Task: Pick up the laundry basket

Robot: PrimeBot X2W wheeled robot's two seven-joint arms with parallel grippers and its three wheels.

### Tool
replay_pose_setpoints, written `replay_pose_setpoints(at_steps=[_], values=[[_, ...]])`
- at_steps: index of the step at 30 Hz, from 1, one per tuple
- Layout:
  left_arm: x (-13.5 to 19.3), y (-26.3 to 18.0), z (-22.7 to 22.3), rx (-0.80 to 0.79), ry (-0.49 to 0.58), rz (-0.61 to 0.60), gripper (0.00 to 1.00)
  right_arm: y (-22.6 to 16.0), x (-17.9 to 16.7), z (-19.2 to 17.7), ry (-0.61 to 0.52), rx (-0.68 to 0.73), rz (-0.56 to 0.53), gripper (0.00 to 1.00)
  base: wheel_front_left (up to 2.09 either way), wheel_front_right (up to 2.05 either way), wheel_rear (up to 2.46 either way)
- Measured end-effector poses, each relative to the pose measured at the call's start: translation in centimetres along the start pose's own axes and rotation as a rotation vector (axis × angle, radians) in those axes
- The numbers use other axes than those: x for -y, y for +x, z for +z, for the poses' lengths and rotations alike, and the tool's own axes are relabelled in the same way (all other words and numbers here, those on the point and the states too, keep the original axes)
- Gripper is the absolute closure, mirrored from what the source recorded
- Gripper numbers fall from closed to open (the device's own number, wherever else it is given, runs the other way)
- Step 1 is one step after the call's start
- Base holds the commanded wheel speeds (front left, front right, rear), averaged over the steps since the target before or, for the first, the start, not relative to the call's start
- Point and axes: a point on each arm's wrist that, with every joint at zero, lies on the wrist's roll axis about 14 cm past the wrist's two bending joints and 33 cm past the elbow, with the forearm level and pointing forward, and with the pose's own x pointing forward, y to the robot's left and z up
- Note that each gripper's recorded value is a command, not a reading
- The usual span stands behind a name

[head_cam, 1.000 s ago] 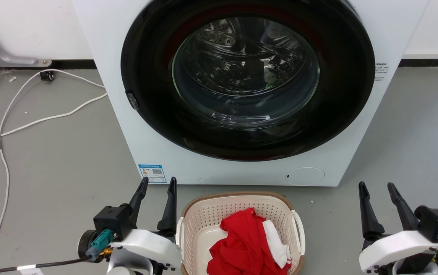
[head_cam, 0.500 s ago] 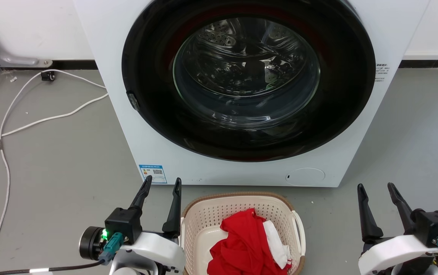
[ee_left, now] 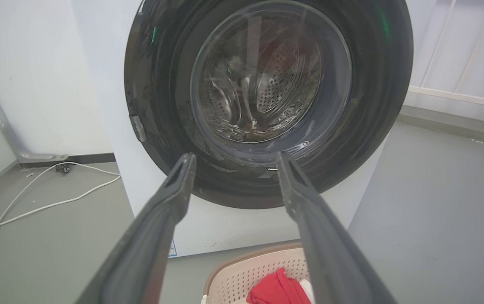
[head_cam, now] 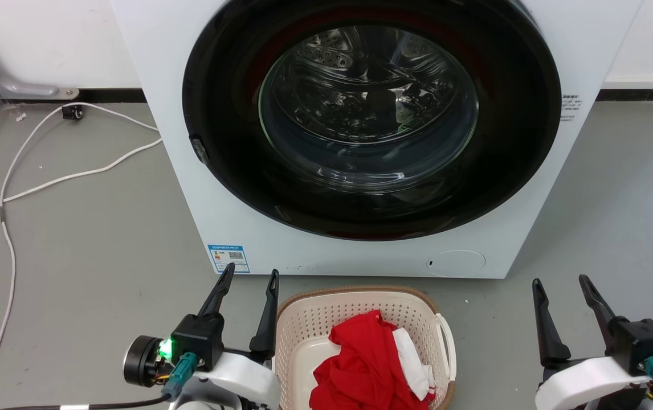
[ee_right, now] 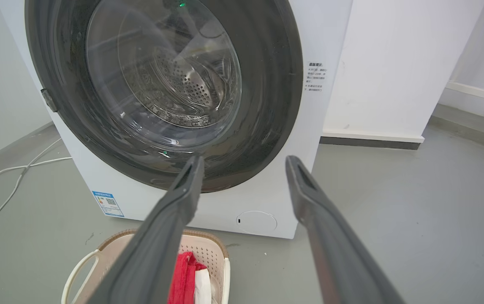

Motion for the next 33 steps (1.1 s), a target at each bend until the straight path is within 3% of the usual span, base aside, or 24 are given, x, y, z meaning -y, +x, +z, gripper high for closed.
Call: replay_pose_setpoints(at_steps=[9, 30, 33], values=[[0.2, -0.2, -0.3, -0.001, 0.037, -0.008, 0.00, -0.3, 0.1, -0.2, -0.045, -0.008, 0.002, 0.00, 0.00, 0.00, 0.00], [-0.1, -0.2, -1.0, -0.020, 0.021, 0.002, 0.00, -0.3, 0.3, -0.6, -0.005, -0.015, -0.009, 0.00, 0.00, 0.00, 0.00], [-0.5, -0.1, -2.8, -0.076, -0.004, 0.013, 0.00, 0.0, 0.5, -2.2, 0.024, -0.065, -0.016, 0.00, 0.00, 0.00, 0.00]])
